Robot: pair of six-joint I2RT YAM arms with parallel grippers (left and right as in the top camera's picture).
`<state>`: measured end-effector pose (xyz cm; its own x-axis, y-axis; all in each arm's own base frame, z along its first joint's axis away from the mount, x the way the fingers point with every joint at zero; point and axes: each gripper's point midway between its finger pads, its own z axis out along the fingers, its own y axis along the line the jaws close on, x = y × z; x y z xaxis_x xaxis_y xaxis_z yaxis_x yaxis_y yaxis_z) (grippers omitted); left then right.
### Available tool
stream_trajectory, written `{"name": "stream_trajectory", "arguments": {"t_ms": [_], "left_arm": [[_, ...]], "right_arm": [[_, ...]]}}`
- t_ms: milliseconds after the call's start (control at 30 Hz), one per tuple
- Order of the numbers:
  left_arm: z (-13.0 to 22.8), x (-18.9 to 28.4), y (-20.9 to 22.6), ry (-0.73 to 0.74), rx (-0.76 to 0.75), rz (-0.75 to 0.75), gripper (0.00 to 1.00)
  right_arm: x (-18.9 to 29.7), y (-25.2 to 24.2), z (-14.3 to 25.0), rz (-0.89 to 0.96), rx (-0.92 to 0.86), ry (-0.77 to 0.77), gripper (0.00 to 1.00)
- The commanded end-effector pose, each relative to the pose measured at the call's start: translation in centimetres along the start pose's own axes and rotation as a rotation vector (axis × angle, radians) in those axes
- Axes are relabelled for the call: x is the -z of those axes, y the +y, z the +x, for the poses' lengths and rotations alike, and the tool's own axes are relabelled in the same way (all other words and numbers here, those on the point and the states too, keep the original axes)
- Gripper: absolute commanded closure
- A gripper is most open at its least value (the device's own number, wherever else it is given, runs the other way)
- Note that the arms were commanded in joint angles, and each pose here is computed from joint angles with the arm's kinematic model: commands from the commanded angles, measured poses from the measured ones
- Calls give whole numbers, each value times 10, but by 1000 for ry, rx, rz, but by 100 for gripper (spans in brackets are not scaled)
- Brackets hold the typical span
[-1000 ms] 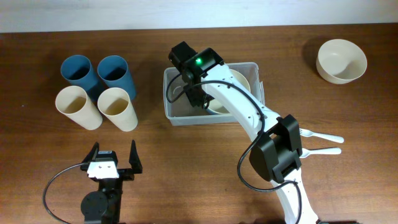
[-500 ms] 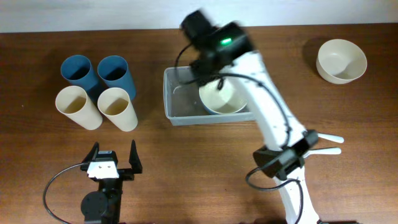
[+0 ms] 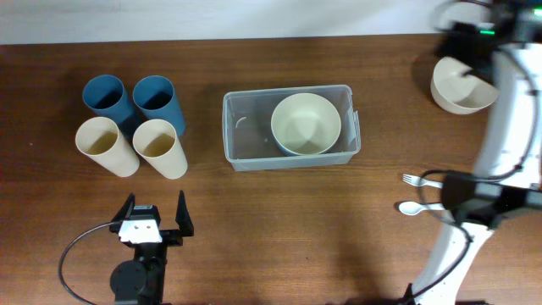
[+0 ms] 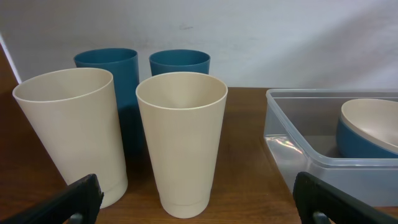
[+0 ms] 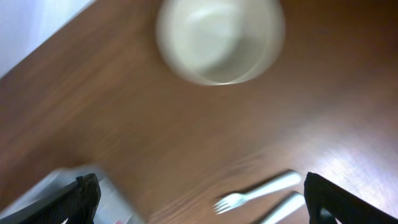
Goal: Pack container
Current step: 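Lift the right gripper out and move it to the back-right cream bowl, then lower the right gripper onto the cream bowl's rim and close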
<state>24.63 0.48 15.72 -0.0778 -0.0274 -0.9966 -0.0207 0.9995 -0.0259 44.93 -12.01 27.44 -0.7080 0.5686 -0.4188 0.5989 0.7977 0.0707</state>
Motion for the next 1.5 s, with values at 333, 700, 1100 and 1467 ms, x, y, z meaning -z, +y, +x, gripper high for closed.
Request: {"name": "stream_trajectory", "arguments": {"t_ms": [333,700,1100,1467], "left_arm": [[1,0,2,2,-12,-8,0],[1,0,2,2,-12,-8,0],[1,0,2,2,-12,-8,0],[1,0,2,2,-12,-8,0]], "right_arm": [[-94,-96,-9,-65,-373,198,1],[-145,-95,-21,-84,-373,133,1],[-199,-101,-5,-67,-454,131,1],[-218,-101,-7,-70,-508,117,1]]}}
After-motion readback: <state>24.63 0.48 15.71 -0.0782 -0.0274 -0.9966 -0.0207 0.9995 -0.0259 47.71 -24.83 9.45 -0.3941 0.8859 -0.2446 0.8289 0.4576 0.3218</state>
